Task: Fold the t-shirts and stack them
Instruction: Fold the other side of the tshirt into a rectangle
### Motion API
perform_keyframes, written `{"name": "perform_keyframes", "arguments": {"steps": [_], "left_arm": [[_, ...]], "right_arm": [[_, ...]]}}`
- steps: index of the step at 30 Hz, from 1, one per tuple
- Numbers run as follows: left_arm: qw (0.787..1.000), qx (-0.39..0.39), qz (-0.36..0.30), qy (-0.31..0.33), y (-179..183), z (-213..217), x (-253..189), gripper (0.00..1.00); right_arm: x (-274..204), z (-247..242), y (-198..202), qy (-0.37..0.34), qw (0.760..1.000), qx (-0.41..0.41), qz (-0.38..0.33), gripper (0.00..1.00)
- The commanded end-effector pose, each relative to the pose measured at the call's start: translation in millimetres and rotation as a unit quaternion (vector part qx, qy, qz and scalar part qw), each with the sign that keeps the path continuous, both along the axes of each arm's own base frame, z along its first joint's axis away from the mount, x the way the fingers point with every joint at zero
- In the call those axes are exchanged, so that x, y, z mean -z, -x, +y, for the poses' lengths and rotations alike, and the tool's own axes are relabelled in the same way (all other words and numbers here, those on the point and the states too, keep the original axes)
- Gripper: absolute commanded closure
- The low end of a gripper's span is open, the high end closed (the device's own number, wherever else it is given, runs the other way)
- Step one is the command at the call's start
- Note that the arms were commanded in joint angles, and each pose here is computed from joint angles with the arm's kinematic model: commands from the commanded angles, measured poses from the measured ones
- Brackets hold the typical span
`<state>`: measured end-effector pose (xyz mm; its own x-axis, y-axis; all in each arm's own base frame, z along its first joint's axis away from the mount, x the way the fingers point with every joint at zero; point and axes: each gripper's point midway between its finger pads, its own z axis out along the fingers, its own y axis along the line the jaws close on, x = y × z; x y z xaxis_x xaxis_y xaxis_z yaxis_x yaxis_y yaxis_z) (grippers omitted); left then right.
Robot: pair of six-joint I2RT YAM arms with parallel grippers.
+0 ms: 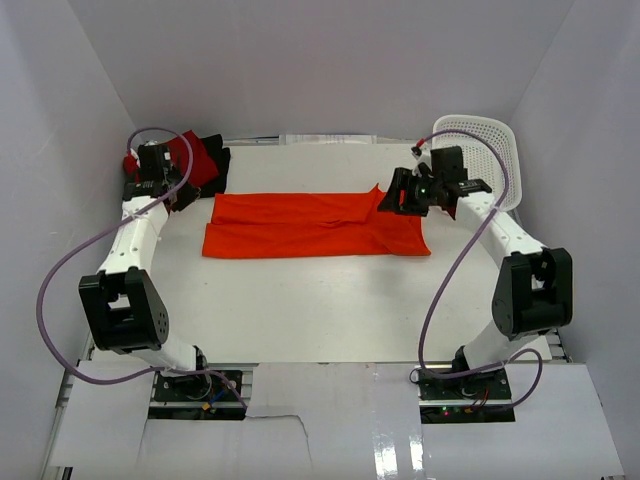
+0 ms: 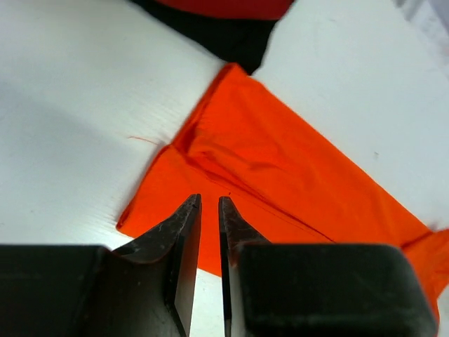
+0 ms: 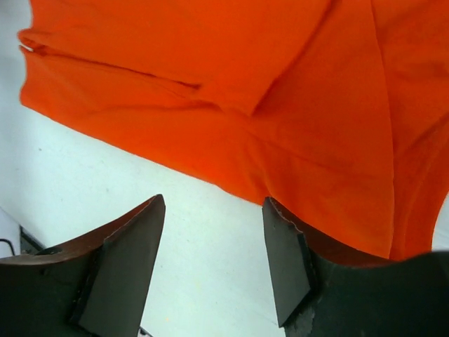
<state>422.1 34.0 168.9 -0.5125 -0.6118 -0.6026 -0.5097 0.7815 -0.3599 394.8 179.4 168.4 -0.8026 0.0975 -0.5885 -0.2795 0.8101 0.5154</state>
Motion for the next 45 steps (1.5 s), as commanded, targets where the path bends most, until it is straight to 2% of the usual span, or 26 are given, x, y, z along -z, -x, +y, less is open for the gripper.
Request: {"name": "perform_keyframes", "arguments": {"steps": [1,5,9,12,20,25,30,35,37,38,40,41,42,45], "left_arm": [[0.996,0.077,-0.04,0.002,3,-26,-22,0.72],[0.983,0.176,-0.028,0.036,16,-94,2,0.71],[0.969,0.234,-0.014,0.075,27,-135,28,0.72],[0.956,0.274,-0.005,0.105,31,-159,45,0.72],[0.946,0.299,0.037,0.122,36,-172,82,0.75],[0.945,0.294,0.068,0.122,39,-169,98,0.75],[0.947,0.288,0.091,0.108,39,-164,107,0.76],[0.95,0.272,0.125,0.094,41,-156,122,0.77],[0.95,0.267,0.134,0.091,41,-154,127,0.78],[0.95,0.265,0.142,0.089,42,-153,131,0.78],[0.95,0.257,0.158,0.082,44,-149,137,0.79],[0.95,0.254,0.164,0.081,44,-148,140,0.79],[0.949,0.251,0.172,0.076,46,-146,143,0.8],[0.949,0.24,0.193,0.061,50,-138,152,0.79]], "right_arm": [[25,-17,27,0.035,0.999,0.018,0.009,0.34],[44,-39,54,0.075,0.996,0.037,0.014,0.31],[49,-52,68,0.096,0.994,0.055,0.01,0.18],[55,-63,70,0.116,0.99,0.075,0.011,0.14],[77,-91,57,0.173,0.979,0.108,0.019,0.15],[88,-93,44,0.174,0.978,0.114,0.022,0.17],[103,-90,36,0.169,0.979,0.108,0.036,0.27],[113,-89,34,0.163,0.98,0.106,0.045,0.47],[115,-90,33,0.163,0.98,0.107,0.048,0.5],[117,-91,34,0.162,0.98,0.107,0.052,0.61],[119,-90,35,0.16,0.98,0.106,0.056,0.72],[120,-92,37,0.161,0.979,0.107,0.06,0.86],[120,-92,38,0.163,0.979,0.109,0.061,0.92],[117,-97,38,0.175,0.975,0.118,0.067,0.92]]}}
